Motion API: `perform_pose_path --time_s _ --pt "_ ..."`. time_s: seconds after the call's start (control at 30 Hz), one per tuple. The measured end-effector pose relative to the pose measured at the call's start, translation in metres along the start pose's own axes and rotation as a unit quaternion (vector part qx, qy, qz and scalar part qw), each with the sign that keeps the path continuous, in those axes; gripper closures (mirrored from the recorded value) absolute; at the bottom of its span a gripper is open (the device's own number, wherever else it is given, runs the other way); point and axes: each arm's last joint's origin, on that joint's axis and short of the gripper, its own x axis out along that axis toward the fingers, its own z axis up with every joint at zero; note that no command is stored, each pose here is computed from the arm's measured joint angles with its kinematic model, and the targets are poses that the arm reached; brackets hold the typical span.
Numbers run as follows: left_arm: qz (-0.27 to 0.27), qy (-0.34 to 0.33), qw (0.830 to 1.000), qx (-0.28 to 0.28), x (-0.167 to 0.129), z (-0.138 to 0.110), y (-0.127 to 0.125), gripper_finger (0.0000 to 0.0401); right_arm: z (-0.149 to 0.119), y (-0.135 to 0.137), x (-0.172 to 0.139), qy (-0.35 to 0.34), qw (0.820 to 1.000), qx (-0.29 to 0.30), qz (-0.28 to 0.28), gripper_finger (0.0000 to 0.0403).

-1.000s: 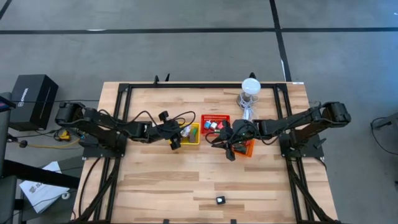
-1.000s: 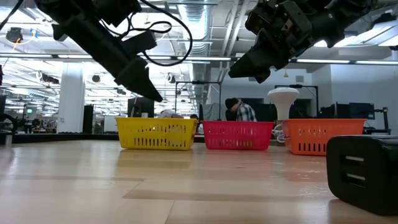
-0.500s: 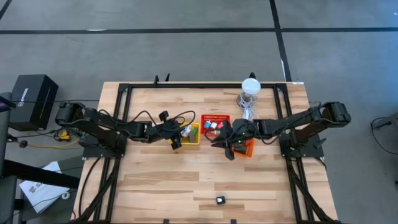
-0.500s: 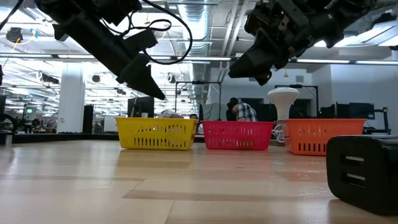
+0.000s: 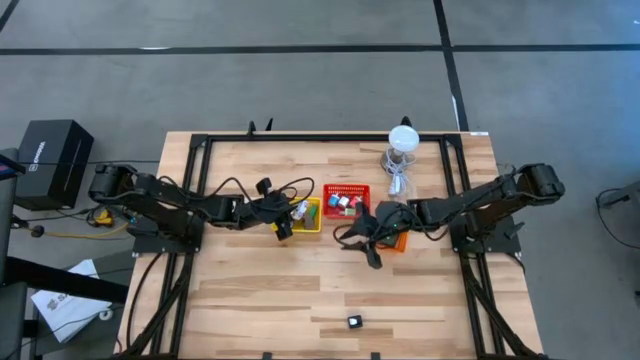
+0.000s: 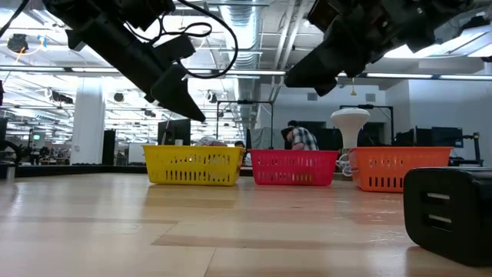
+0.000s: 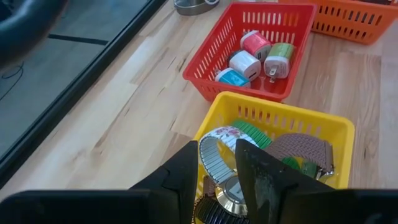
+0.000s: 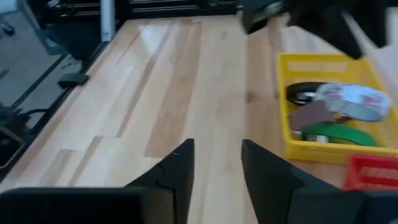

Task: Pick & Place Office items
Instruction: Put the black charger adapter into the red bin

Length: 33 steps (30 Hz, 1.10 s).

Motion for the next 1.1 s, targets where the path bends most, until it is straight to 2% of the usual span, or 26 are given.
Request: perform_pose_path --time_s 0.3,0.43,0.53,0.67,0.87,1.03,1.1 --pt "0.0 -0.001 1.0 -0.001 0.0 0.0 0.0 0.0298 -0.001 0.021 0.001 -0.006 0.999 -0.037 0.024 0.0186" --pt "0.0 -0.001 1.0 -0.001 0.0 0.0 0.0 0.0298 -0.003 0.041 0.0 -0.003 0.998 -0.044 0.053 0.0161" --pt "0.0 -0.001 1.0 0.0 0.0 0.0 0.0 0.0298 -0.006 0.061 -0.001 -0.004 0.995 -0.059 0.08 0.0158" --pt "0.0 -0.001 1.0 -0.001 0.0 0.0 0.0 0.0298 -0.011 0.09 -0.007 -0.015 0.994 -0.079 0.08 0.0158" --pt "0.0 -0.001 1.0 -0.001 0.0 0.0 0.0 0.0298 -0.018 0.125 -0.016 -0.033 0.995 -0.052 0.077 0.0158" --pt "0.0 -0.001 1.0 -0.001 0.0 0.0 0.0 0.0298 -0.033 0.151 0.0 -0.054 0.994 -0.061 0.077 0.0158" --pt "0.0 -0.001 1.0 -0.001 0.0 0.0 0.0 0.0298 -0.038 0.161 0.014 -0.053 0.995 -0.067 0.059 0.0158"
